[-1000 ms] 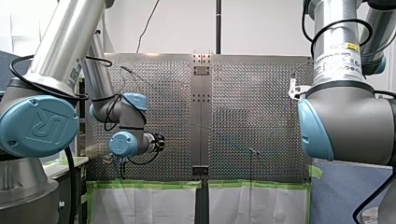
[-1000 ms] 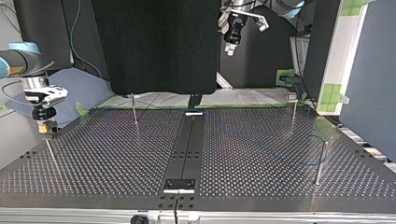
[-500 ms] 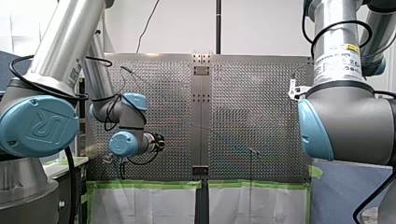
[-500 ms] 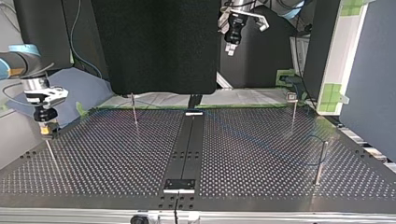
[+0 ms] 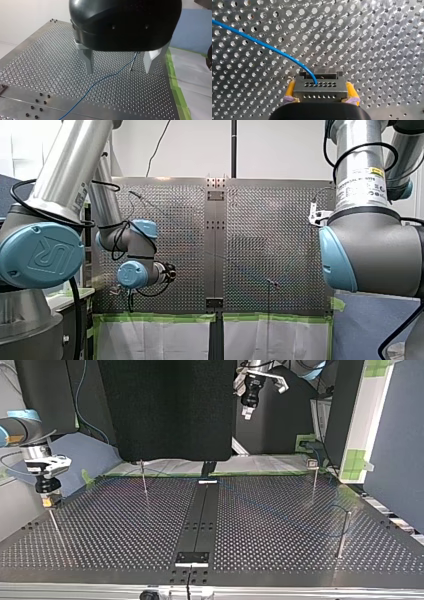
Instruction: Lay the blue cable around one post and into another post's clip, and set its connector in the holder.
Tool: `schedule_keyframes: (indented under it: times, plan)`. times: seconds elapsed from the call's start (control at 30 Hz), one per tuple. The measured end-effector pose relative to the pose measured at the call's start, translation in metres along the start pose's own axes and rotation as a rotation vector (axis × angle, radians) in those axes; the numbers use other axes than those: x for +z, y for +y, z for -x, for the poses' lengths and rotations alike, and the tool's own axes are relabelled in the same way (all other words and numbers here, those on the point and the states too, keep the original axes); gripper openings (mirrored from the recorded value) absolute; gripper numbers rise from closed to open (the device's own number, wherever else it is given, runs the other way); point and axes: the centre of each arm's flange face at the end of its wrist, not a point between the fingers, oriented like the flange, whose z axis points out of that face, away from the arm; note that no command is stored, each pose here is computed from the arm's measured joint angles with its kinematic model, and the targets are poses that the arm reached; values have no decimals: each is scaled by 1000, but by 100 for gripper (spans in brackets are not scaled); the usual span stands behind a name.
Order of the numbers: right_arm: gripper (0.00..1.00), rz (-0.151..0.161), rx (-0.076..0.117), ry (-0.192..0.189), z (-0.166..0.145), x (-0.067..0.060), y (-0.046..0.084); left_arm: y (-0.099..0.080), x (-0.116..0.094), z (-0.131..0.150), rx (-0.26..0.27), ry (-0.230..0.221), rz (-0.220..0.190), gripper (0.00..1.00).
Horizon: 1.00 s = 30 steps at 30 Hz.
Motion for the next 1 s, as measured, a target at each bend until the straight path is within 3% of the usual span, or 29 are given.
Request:
schedule_keyframes:
  times: [0.47,1.0]
  plan:
    - [0,-1,39,-27,3,-2,-4,0,0,0,0,0,0,99]
    - [0,0,51,-31,-7,2,-3,0,0,0,-2,0,0,99]
